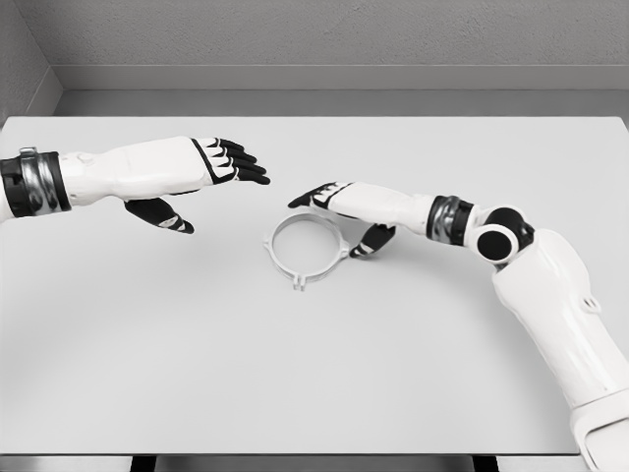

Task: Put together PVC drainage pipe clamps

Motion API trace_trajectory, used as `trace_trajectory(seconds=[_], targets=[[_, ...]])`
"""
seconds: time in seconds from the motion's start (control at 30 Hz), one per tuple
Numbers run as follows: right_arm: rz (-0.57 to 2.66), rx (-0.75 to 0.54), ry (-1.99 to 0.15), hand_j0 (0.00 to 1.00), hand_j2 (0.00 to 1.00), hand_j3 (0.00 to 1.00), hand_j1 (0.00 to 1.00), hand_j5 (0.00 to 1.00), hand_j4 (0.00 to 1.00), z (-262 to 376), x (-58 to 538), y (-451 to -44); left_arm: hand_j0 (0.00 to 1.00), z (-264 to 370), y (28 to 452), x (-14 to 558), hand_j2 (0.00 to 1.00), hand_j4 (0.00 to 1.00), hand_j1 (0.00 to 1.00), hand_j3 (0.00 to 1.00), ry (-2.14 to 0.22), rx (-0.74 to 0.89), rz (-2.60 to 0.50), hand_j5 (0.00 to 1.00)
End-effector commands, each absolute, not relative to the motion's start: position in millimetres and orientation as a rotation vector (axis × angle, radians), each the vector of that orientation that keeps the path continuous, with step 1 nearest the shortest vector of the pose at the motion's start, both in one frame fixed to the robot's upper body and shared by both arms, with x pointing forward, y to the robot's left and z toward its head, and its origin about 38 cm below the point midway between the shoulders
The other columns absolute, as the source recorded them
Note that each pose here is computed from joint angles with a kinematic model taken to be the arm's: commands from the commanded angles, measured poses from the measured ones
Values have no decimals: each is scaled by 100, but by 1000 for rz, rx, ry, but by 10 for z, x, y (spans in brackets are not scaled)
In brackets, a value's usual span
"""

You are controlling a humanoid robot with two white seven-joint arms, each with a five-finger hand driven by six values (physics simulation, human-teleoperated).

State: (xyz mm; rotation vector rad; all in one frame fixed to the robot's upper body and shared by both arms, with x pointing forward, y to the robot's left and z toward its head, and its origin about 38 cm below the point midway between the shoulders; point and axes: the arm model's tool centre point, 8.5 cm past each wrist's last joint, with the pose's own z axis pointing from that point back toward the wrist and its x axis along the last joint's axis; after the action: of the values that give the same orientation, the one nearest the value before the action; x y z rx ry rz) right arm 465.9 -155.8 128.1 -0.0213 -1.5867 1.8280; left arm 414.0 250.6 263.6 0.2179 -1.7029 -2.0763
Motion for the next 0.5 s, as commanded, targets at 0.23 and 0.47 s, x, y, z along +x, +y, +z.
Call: trace_trajectory(seconds=[0.23,0.47], targets=[[1818,-11,-1606,100,100,100,100,100,100,1314,4667,-1499,100,2642,2509,4142,100,100,100,100,-1705,215,-2070,100],[1725,-153,-1596,100,100,100,100,100,100,1534,4819,-2154,100,2630,2544,4158,100,100,100,100,-1671,274,-2099,100]])
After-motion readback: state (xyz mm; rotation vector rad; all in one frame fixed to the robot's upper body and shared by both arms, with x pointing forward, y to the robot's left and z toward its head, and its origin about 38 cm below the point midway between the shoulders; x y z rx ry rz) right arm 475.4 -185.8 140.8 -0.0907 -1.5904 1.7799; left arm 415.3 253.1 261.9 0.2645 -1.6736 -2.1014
